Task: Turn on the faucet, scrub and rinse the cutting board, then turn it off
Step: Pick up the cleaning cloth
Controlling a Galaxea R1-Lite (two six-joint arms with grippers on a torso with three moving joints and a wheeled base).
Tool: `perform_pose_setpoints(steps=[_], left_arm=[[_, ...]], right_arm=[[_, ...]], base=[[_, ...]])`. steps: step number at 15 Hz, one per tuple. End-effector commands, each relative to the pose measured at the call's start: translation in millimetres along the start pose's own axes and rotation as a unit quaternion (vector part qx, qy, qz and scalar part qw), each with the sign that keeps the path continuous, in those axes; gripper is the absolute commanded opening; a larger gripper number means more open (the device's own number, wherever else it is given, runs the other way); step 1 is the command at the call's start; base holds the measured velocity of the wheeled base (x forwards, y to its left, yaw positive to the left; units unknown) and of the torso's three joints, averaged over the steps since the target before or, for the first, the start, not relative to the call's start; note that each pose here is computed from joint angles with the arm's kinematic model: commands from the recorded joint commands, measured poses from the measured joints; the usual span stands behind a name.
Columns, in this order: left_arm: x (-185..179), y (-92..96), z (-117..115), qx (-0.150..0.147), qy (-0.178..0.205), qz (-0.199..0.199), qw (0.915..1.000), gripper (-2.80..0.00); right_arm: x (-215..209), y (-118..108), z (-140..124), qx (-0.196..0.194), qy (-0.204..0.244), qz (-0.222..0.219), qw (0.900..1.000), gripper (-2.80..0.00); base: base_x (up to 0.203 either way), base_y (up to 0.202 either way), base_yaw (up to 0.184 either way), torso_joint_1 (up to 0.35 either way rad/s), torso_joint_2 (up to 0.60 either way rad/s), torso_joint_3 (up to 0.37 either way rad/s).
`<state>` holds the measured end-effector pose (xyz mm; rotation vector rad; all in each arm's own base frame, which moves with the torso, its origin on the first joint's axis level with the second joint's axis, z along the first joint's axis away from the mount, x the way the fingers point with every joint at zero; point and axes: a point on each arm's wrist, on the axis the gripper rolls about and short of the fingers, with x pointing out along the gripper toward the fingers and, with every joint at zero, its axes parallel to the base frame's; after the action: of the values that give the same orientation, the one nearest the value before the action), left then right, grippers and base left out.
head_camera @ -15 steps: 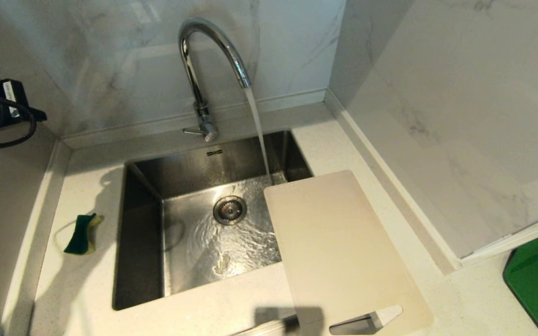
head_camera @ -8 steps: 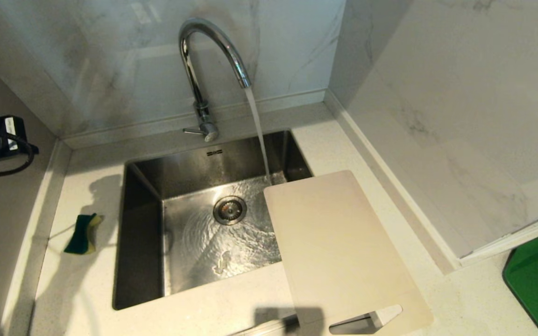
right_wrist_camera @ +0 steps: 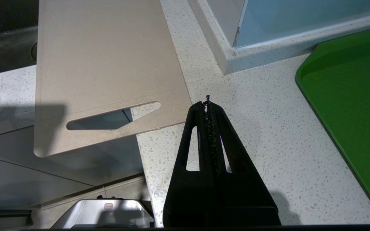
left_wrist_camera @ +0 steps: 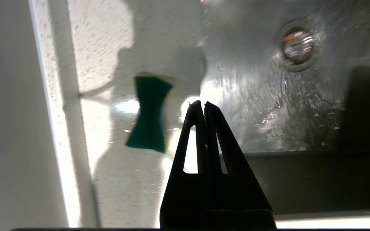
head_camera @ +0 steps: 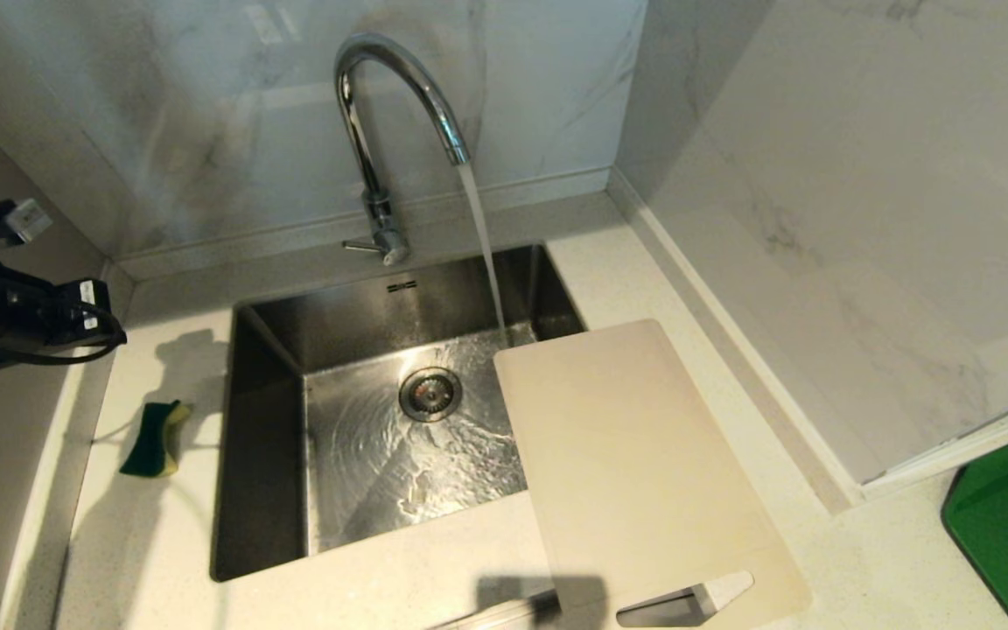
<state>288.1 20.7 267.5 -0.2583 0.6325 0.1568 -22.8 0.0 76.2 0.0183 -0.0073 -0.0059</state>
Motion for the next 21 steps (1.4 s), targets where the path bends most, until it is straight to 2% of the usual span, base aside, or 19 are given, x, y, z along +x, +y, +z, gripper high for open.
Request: perform_pose_setpoints(steps=[1, 4, 6, 12, 15, 16, 21], left_arm=[[32, 10.3, -8, -0.002, 0.043, 0.019, 0.9989, -2.80], [51, 12.0, -15, -0.002, 0.056, 0.021, 0.9982, -2.80], [60, 13.0, -14, 0.000, 0.051, 0.020, 0.9985, -2.80], [72, 19.5, -17, -0.006, 0.067, 0.019, 0.9975, -2.80], [76, 20.6, -18, 0.005, 0.073, 0.025, 0.9970, -2.80], [78, 22.9, -17, 0.005, 0.073, 0.027, 0.9970, 0.00], [87, 35.4, -20, -0.004, 0.085, 0.038, 0.9957, 0.00]], right_arm=[[0, 0, 0, 0.000, 0.000, 0.000, 1.000, -2.80], [0, 0, 0, 0.000, 0.000, 0.000, 1.000, -2.80], [0, 0, 0, 0.000, 0.000, 0.000, 1.000, -2.80], [0, 0, 0, 0.000, 0.000, 0.000, 1.000, -2.80], [0, 0, 0, 0.000, 0.001, 0.000, 1.000, -2.80], [0, 0, 0, 0.000, 0.001, 0.000, 1.000, -2.80], [0, 0, 0, 0.000, 0.001, 0.000, 1.000, -2.80]], base=[[0.000, 0.000, 0.000, 0.000, 0.00, 0.000], [0.000, 0.000, 0.000, 0.000, 0.00, 0.000], [0.000, 0.000, 0.000, 0.000, 0.00, 0.000], [0.000, 0.000, 0.000, 0.000, 0.00, 0.000], [0.000, 0.000, 0.000, 0.000, 0.00, 0.000], [0.000, 0.000, 0.000, 0.000, 0.00, 0.000], [0.000, 0.000, 0.000, 0.000, 0.00, 0.000]])
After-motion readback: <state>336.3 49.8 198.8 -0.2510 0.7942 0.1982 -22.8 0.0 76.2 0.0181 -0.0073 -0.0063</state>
